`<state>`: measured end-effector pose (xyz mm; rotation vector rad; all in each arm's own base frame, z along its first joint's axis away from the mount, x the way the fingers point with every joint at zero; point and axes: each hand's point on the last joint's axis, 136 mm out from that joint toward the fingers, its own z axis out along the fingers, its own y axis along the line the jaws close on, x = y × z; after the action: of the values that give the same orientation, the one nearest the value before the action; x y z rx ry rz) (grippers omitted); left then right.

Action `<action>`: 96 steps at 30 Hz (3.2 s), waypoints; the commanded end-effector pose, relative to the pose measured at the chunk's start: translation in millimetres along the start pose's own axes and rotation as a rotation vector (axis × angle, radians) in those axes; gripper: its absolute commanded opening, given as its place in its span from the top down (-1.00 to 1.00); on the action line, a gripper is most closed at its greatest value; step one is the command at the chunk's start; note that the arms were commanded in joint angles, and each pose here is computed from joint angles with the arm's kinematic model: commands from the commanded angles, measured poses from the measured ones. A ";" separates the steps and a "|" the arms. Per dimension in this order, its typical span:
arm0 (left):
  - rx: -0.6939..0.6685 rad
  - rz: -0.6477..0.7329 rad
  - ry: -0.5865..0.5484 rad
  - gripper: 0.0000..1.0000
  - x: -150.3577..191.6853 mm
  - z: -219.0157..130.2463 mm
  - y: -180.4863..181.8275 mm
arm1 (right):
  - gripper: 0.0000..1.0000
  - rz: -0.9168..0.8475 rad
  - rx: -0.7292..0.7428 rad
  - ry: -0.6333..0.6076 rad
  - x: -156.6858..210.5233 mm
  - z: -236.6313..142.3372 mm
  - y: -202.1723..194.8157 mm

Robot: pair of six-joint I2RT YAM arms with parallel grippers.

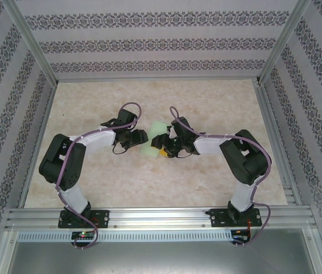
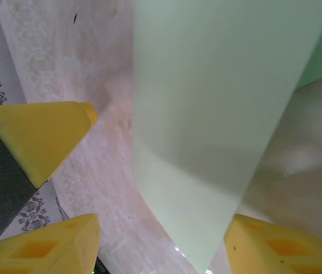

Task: Fold a paper plane with a square sheet of paper (pick it up from the middle)
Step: Third fold the triangle at the center of the table.

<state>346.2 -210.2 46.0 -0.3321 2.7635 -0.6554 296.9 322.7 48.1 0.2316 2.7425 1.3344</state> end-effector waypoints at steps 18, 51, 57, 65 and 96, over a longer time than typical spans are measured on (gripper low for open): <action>0.369 0.129 0.005 0.14 2.4 -12.5 -68.9 | 0.98 -0.096 0.054 0.207 31.5 -38.6 -14.9; 0.245 0.147 0.122 0.47 30.3 44.6 -51.8 | 0.65 0.043 0.009 0.135 23.8 -46.0 -23.5; 0.230 0.145 0.130 0.49 32.5 48.7 -47.7 | 0.80 0.060 0.020 0.126 27.7 -49.2 -24.2; 0.246 0.160 0.125 0.51 29.4 43.5 -56.1 | 0.92 0.026 0.017 0.106 13.8 -34.6 -10.0; 0.059 0.152 0.084 0.80 12.4 54.2 -31.6 | 0.89 -0.073 0.036 0.110 -13.2 3.7 -2.3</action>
<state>364.4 -263.8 20.4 -0.1169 2.7611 -0.7710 307.1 313.4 44.8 0.1427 2.8529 1.3245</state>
